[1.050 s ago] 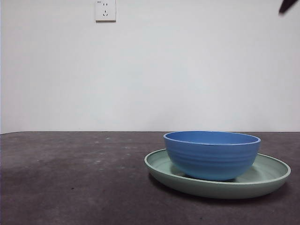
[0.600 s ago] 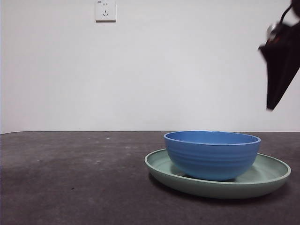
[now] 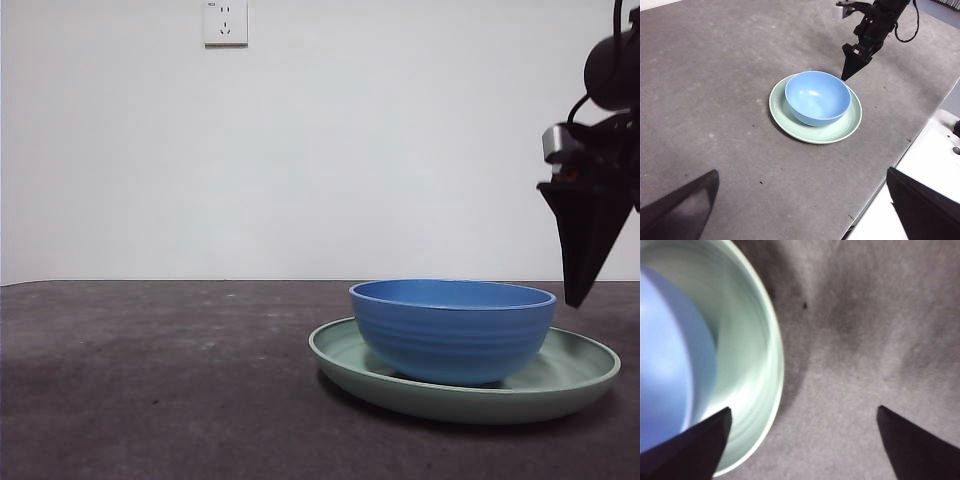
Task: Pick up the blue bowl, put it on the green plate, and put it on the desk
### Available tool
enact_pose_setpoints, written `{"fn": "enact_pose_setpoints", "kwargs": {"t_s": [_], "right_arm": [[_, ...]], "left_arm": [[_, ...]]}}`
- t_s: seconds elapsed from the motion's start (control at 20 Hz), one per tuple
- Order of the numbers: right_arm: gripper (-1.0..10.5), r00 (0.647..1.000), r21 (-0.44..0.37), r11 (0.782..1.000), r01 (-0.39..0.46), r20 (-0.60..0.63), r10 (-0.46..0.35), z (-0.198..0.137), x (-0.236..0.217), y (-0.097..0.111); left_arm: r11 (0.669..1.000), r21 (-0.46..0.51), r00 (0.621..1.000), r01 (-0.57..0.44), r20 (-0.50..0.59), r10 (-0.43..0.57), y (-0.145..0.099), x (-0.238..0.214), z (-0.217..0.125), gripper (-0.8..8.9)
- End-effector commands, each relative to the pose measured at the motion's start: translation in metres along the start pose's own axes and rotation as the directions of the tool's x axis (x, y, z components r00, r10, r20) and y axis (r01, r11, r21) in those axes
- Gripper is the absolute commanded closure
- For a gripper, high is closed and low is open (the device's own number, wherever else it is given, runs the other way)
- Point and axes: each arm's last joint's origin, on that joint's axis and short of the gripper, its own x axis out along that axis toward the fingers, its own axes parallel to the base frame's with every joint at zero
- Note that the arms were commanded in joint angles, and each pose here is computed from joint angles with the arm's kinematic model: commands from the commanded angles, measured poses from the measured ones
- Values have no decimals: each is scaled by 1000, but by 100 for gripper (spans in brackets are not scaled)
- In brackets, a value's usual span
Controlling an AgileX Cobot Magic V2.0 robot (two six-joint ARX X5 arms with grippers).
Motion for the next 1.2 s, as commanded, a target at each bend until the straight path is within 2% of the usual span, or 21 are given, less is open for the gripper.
{"fn": "enact_pose_setpoints", "kwargs": {"t_s": [0.05,0.15,0.3,0.5,0.75,1.05,1.2], "right_arm": [[556,1000,-14,1000,-4,-18,4,7,10,-1],[616,1000,-21,1000,-14,-9,14,11,17,-1],[645,997,-25,997,-71,7,71,17,27,2],[686,997,-16,997,-79,-28,78,20,44,2],[935,995,-29,995,-91,-35,90,22,52,5],[935,996,-31,996,-89,-21,88,31,39,9],[935,993,-42,992,-115,-22,114,44,20,21]], "left_arm": [[1000,24,1000,7,14,-7,-1,-1,3,247],[1000,22,1000,7,10,-8,-1,-1,3,247],[1000,16,1000,9,-9,-9,-1,-1,1,250],[1000,12,1000,10,-20,-10,-1,-1,0,250],[1000,8,1000,11,-30,-10,-1,-2,-1,250],[1000,9,1000,11,-29,-10,-1,-2,-1,251],[1000,9,1000,11,-29,-10,-1,-2,-1,251]]}}
